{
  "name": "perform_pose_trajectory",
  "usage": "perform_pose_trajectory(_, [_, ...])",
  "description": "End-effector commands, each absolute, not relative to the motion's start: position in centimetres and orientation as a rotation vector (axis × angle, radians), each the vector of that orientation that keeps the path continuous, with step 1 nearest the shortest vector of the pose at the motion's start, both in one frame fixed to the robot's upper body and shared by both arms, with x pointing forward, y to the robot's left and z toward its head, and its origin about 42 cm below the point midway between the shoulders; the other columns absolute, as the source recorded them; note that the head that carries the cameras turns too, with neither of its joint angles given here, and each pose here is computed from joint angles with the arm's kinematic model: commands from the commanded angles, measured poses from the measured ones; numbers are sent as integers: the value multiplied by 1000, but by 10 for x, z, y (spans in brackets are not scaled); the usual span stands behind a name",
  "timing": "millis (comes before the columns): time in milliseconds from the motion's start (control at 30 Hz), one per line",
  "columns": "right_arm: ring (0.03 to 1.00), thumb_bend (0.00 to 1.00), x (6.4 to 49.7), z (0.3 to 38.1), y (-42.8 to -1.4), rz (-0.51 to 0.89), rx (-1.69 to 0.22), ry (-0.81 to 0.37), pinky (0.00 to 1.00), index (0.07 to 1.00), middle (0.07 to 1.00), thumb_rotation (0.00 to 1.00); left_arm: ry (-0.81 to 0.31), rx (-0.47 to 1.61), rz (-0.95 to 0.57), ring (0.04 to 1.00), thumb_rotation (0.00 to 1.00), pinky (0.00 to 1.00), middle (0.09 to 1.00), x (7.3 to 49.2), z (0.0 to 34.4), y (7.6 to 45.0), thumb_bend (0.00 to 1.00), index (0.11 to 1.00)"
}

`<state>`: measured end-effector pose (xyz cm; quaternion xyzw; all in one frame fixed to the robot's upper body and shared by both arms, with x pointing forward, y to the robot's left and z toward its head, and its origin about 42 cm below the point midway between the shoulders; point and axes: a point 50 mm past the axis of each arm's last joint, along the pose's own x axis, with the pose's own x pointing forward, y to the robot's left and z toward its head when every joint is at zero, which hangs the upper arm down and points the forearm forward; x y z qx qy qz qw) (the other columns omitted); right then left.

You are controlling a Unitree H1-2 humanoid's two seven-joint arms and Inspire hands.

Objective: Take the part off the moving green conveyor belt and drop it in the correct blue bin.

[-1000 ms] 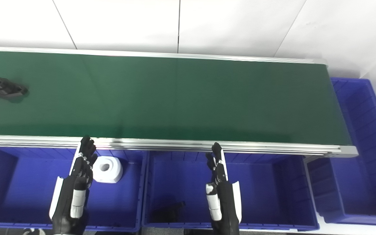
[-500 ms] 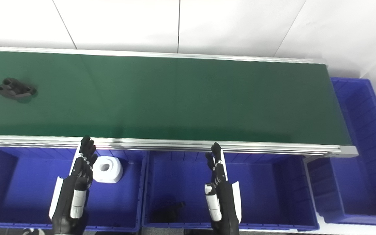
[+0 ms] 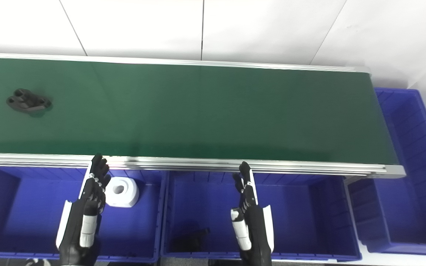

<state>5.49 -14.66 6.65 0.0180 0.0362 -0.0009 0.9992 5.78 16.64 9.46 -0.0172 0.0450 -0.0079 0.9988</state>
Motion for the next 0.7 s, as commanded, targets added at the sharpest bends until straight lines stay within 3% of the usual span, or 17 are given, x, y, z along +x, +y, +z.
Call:
perform_pose_trajectory(0, [954, 772, 56, 72, -145, 10, 44, 33, 966, 1000, 992, 954, 43, -27, -22, 1000, 963, 1000, 1000, 59, 100, 166, 720, 1000])
perform_pose_trajectory(433, [968, 733, 53, 63, -155, 15, 40, 38, 974, 1000, 1000, 977, 38, 3, -24, 989, 983, 1000, 1000, 57, 89, 154, 789, 1000])
perform_pose_trajectory(667, [977, 678, 54, 52, -163, 22, 40, 45, 964, 1000, 1000, 999, 36, 36, -37, 978, 1000, 1000, 998, 56, 80, 149, 767, 1000])
